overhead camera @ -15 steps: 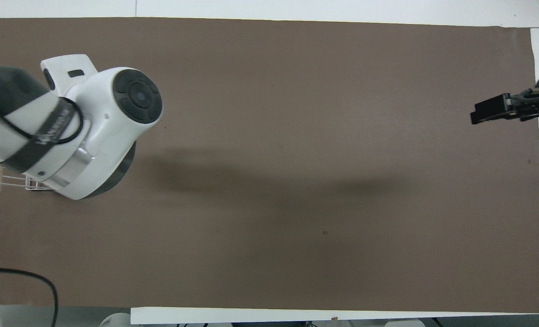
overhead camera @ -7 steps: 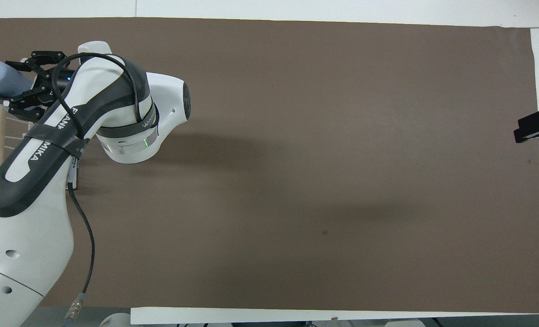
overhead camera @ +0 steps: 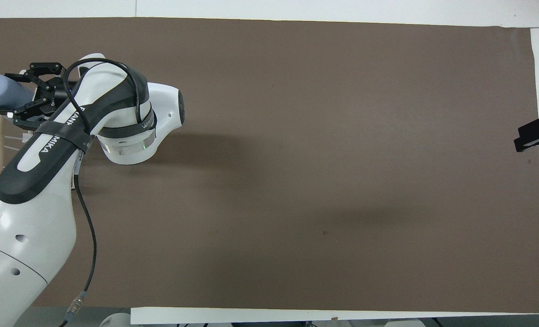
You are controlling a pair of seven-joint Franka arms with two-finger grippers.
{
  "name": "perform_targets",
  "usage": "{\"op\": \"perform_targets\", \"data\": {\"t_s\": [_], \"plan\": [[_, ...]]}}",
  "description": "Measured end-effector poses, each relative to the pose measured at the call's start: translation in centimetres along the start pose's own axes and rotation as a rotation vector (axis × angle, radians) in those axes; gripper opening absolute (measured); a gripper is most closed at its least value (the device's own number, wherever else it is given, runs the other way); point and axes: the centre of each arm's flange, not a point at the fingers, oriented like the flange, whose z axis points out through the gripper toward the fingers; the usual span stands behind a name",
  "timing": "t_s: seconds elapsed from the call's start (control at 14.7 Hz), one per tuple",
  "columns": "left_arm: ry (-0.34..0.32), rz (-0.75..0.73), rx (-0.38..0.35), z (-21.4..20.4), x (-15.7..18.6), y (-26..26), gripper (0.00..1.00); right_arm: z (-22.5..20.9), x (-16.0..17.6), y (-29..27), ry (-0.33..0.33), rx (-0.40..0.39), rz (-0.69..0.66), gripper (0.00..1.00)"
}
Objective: Hang cup on cup holder
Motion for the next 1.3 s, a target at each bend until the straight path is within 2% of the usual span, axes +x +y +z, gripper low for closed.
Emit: {"op": "perform_targets", "data": {"t_s": [0.14,0.34,0.75,0.82,0.95,1.09,1.3], "plan": [[-0.011,-0.001,0.004,1.2,-2.0,0.6,0.73,0.0,0.0,0.0,-0.003,0.0,0.0,1.0],[-0.081,-0.009,0.012,1.3,-4.2,0.8,0.73,0.3,-0.5,-0.3,-0.027,0.002,-0.004,1.0],[-0.166,-0.032,-0.006,0.2,-4.6,1.0,0.73,0.1,-1.3,-0.8,-0.024,0.003,-0.014,1.0],[-0.183,-0.04,0.0,0.0,-4.4,1.1,0.78,0.2,-1.3,-0.9,-0.024,0.004,-0.015,1.0],[-0.209,-0.052,0.002,-0.4,-3.9,1.3,0.98,0.2,-1.3,-0.9,-0.025,0.005,-0.015,1.0],[-0.263,-0.054,0.008,-1.2,-3.9,1.3,1.0,0.2,-1.3,-0.9,-0.025,0.005,-0.016,1.0],[-0.377,-0.037,0.044,-2.6,-2.9,1.4,1.0,0.3,-1.3,-1.0,-0.025,0.005,-0.017,1.0]]}}
